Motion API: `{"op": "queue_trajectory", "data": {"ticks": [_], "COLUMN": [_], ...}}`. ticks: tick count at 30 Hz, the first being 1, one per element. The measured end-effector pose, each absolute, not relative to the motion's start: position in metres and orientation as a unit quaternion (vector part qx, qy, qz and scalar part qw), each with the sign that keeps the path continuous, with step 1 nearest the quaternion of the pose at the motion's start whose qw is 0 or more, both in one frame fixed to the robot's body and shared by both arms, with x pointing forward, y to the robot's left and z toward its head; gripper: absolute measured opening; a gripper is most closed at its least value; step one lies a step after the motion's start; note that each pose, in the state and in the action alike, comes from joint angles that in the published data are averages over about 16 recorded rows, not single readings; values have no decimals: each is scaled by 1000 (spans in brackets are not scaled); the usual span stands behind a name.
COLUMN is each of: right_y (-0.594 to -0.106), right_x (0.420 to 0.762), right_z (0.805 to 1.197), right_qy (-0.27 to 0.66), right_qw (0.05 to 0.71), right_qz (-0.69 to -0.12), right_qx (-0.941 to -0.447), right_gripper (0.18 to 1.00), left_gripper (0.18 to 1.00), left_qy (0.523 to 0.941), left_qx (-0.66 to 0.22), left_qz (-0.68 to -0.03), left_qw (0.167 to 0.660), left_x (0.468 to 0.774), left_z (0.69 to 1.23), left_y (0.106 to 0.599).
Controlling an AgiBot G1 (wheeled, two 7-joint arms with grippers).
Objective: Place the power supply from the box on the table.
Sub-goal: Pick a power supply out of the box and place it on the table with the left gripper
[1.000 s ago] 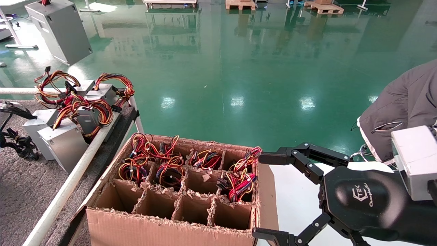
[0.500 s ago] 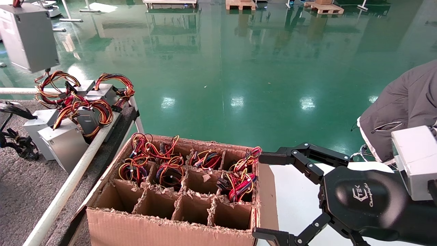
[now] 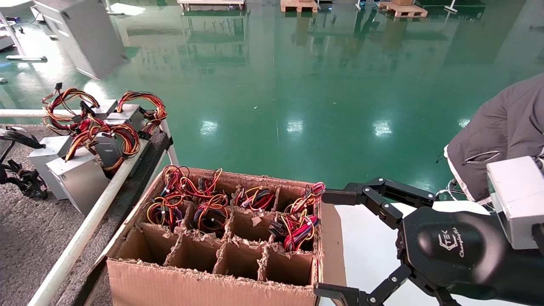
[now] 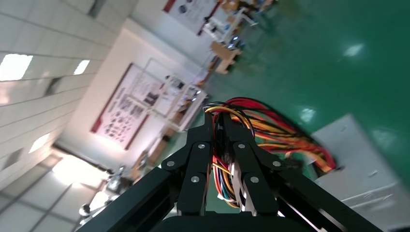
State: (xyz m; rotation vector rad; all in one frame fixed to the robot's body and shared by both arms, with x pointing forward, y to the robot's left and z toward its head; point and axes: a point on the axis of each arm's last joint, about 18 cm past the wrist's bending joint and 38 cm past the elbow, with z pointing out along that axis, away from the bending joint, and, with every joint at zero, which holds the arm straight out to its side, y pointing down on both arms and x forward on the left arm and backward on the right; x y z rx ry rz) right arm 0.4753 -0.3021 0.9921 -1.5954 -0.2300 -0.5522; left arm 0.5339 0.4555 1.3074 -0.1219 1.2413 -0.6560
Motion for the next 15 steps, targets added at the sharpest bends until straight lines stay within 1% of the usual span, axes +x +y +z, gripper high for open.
{"op": "queue_trajectory", "data": {"ticks": [15], "right_y": [-302], "right_x": [475], "right_z": [992], "right_qy": [-102], "right_qw": [659], "right_qz": [-244], "right_qx": [-705], "right_gripper": [1001], "left_gripper": [207], "left_qy": [601], "left_qx": [-43], "left_qz": [-310], "left_qw": [736], "left_x": [487], "left_z": [1291], "left_y": [470]}}
